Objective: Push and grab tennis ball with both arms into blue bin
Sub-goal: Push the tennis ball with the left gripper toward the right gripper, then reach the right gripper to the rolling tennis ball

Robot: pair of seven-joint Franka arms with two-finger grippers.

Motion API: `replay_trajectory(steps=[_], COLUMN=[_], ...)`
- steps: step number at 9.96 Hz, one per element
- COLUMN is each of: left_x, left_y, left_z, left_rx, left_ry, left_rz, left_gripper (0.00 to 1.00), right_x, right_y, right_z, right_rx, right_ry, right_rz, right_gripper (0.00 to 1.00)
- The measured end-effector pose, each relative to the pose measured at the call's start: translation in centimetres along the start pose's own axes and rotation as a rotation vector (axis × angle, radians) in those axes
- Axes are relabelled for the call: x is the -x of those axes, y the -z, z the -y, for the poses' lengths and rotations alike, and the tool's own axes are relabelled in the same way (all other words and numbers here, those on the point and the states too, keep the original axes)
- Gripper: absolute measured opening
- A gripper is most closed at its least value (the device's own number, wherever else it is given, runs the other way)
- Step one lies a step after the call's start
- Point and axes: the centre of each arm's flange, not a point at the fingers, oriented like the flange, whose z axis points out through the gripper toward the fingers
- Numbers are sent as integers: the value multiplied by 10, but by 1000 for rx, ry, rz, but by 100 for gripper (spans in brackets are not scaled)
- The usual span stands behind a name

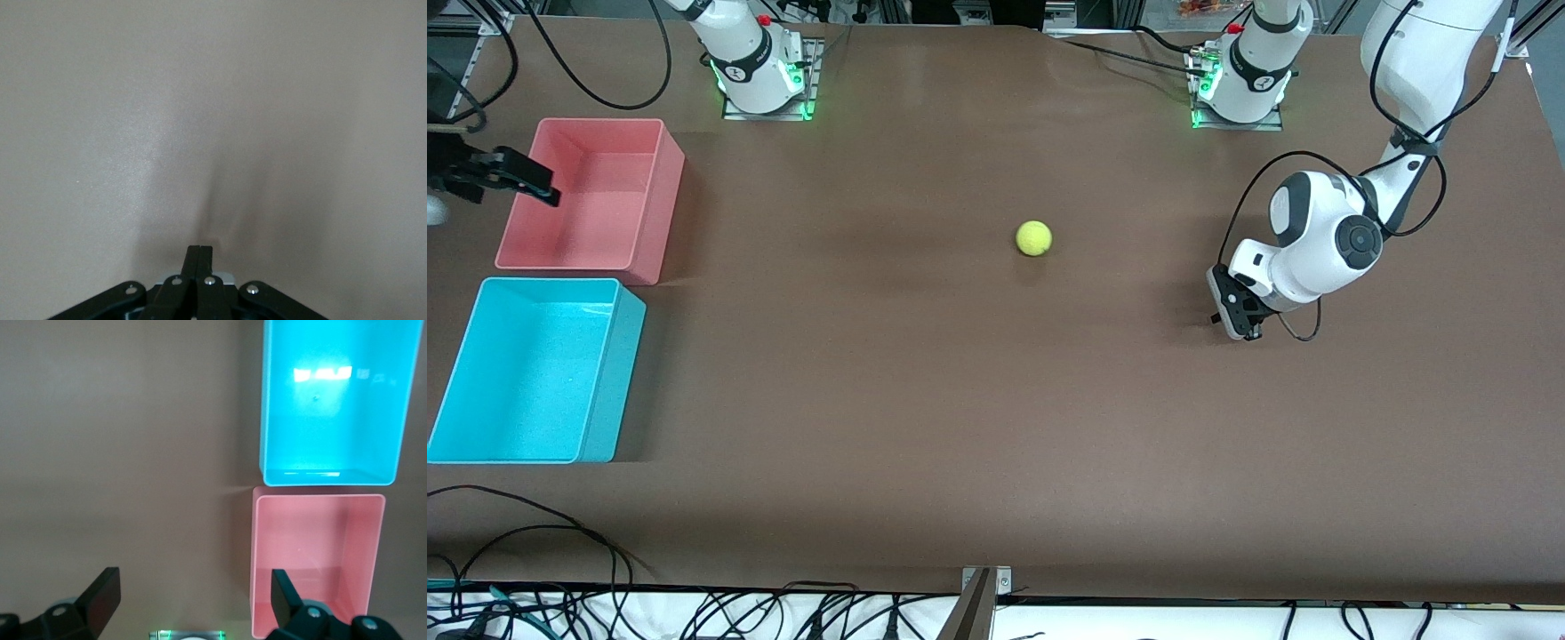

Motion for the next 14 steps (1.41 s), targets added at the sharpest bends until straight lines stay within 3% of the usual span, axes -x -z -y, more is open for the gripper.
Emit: replay_trajectory(steps=[6,10,14], left_x=[0,0,0], left_y=[0,0,0], left_z=[0,0,0], left_rx=[-1,-1,1], left_ry=[0,0,0], left_rz=[0,0,0], left_gripper=[1,1,1], right_x=[-20,9,43], right_y=[-68,-147,-234], right_z=[100,185,230], right_rx=[-37,-26,-4], right_ry=[97,182,128], right_rz=[94,203,203], right_gripper=[100,100,100])
